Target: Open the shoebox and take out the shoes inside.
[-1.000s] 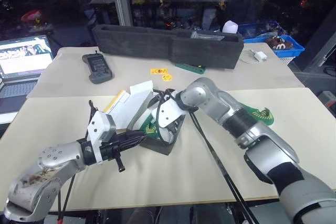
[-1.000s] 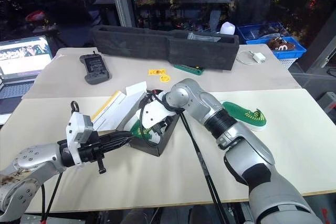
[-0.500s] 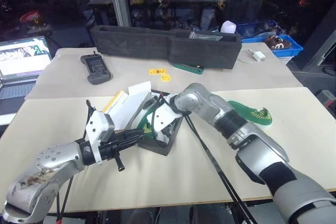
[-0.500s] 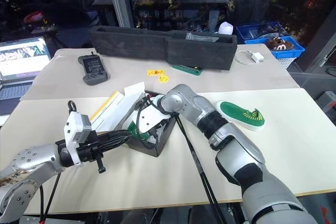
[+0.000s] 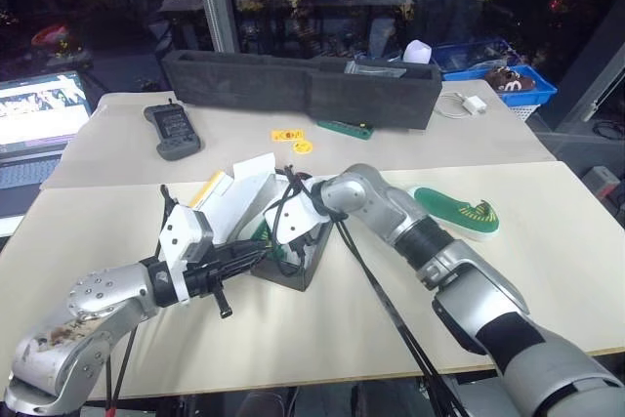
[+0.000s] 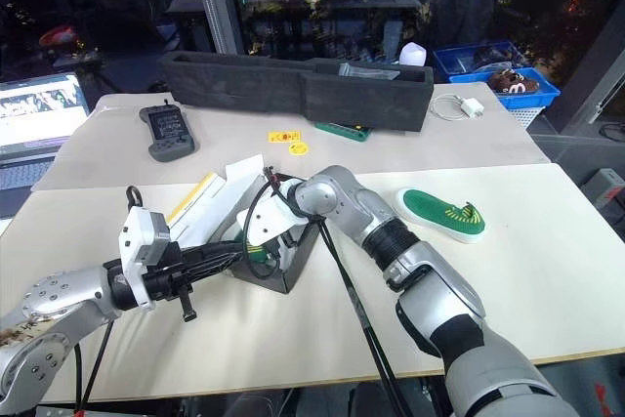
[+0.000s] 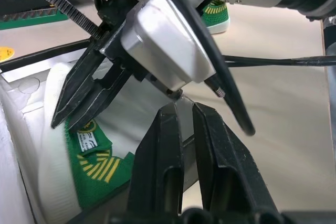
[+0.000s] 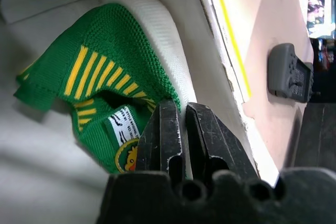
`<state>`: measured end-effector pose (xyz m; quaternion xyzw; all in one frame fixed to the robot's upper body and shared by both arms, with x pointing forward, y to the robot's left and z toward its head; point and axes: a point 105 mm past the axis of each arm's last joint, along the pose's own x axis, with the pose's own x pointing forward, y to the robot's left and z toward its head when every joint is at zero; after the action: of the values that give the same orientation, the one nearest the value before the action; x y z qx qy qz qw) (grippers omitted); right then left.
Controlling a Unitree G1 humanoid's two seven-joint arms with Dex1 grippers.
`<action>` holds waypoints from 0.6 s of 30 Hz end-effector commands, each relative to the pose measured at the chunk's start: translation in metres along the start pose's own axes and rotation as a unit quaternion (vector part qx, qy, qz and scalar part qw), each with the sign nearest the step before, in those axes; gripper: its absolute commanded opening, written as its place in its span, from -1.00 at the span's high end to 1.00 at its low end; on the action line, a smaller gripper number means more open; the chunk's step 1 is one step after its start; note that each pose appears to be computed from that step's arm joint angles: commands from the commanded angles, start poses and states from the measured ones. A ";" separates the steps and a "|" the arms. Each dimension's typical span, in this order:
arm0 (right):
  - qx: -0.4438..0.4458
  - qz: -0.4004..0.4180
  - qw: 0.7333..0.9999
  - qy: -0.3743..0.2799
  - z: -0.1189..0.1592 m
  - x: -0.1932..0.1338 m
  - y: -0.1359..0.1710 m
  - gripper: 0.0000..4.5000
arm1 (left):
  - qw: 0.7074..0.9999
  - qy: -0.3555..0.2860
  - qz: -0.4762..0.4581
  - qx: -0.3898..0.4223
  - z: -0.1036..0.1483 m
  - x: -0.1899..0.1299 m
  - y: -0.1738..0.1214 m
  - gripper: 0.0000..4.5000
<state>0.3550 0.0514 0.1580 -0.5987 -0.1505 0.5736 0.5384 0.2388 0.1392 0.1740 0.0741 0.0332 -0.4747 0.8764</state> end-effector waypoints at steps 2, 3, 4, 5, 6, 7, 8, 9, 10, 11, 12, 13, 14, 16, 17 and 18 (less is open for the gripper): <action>0.025 0.015 1.000 -0.008 0.006 0.011 0.017 0.97 | 1.000 -0.010 -0.004 0.022 0.011 -0.001 -0.001 0.78; 0.025 0.015 1.000 -0.008 0.007 0.010 0.017 0.97 | 1.000 -0.010 -0.004 0.022 0.011 -0.001 -0.001 0.78; 0.032 0.009 0.999 -0.016 0.009 0.008 0.015 0.97 | 1.000 -0.010 -0.004 0.022 0.011 -0.001 -0.001 0.78; 0.041 0.001 0.999 -0.025 0.012 0.004 0.011 0.97 | 1.000 -0.010 -0.004 0.022 0.011 -0.001 -0.001 0.78; 0.050 -0.007 0.998 -0.033 0.014 0.000 0.008 0.97 | 1.000 -0.010 -0.005 0.022 0.011 -0.001 -0.001 0.78; 0.058 -0.014 0.997 -0.041 0.016 -0.005 0.003 0.97 | 1.000 -0.010 -0.005 0.023 0.011 0.000 -0.001 0.78; 0.062 -0.023 0.997 -0.045 0.017 -0.011 -0.002 0.97 | 1.000 -0.010 -0.005 0.023 0.011 0.000 -0.001 0.78; 0.064 -0.028 0.996 -0.047 0.016 -0.017 -0.006 0.97 | 1.000 -0.010 -0.006 0.023 0.011 0.000 -0.001 0.78; 0.066 -0.032 0.996 -0.047 0.016 -0.021 -0.009 0.97 | 1.000 -0.010 -0.006 0.023 0.011 0.000 -0.001 0.78; 0.068 -0.037 0.996 -0.048 0.016 -0.027 -0.013 0.97 | 1.000 -0.010 -0.006 0.023 0.011 0.000 -0.001 0.78; 0.070 -0.041 0.995 -0.049 0.016 -0.032 -0.017 0.97 | 1.000 -0.010 -0.007 0.023 0.011 0.000 -0.001 0.78; 0.072 -0.045 0.995 -0.049 0.015 -0.035 -0.020 0.97 | 1.000 -0.010 -0.007 0.023 0.011 0.000 -0.001 0.78; 0.073 -0.049 0.995 -0.049 0.014 -0.040 -0.023 0.97 | 1.000 -0.010 -0.007 0.023 0.011 0.001 -0.001 0.78; 0.074 -0.059 0.995 -0.044 0.011 -0.047 -0.029 0.97 | 1.000 -0.011 -0.008 0.023 0.011 0.001 -0.001 0.78; 0.074 -0.066 0.994 -0.040 0.009 -0.051 -0.032 0.97 | 1.000 -0.011 -0.009 0.023 0.011 0.002 -0.001 0.78; 0.073 -0.072 0.994 -0.036 0.006 -0.053 -0.035 0.97 | 1.000 -0.011 -0.009 0.023 0.011 0.002 -0.001 0.78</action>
<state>0.3476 0.0248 0.1825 -0.5266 -0.1268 0.5870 0.6018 0.2397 0.1374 0.1778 0.0775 0.0268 -0.4797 0.8736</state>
